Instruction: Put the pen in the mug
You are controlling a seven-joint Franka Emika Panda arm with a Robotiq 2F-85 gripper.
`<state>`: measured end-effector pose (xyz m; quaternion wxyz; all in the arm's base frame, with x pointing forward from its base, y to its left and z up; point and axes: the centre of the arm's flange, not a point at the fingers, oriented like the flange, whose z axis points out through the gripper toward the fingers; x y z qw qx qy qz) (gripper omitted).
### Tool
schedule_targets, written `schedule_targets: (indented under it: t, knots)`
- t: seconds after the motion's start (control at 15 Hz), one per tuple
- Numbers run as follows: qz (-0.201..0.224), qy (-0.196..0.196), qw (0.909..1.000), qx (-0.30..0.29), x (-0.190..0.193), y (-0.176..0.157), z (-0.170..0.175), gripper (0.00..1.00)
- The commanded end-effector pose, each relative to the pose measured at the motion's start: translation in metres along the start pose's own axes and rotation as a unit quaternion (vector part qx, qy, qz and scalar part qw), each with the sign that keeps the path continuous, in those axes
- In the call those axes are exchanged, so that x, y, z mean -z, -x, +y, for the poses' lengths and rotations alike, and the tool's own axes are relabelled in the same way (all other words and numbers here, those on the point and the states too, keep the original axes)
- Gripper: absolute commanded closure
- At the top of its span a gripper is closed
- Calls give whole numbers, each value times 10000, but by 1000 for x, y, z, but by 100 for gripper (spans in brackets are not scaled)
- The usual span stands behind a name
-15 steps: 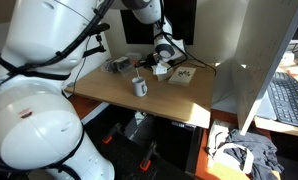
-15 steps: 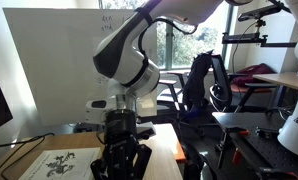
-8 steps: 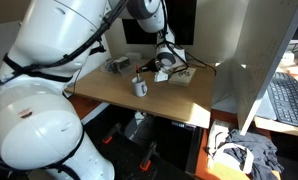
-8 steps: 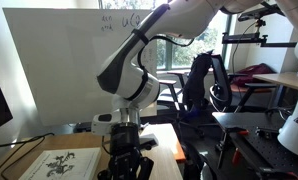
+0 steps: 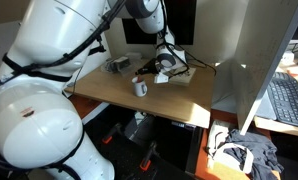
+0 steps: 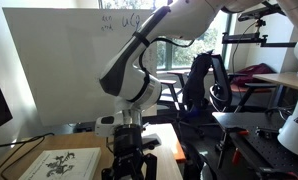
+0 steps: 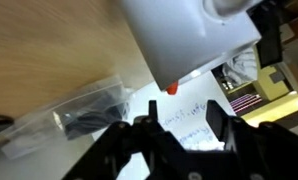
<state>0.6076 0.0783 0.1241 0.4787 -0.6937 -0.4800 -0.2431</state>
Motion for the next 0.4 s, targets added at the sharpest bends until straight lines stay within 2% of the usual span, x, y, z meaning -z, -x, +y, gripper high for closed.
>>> schedule_targets:
  t: [0.0,0.13,0.33]
  knots:
    - [-343,437,9971,-528,3,-32,-19,12]
    - [-585,632,9923,-895,3,-50,-26,0]
    - [-894,905,9813,-1445,6,-68,-43,0]
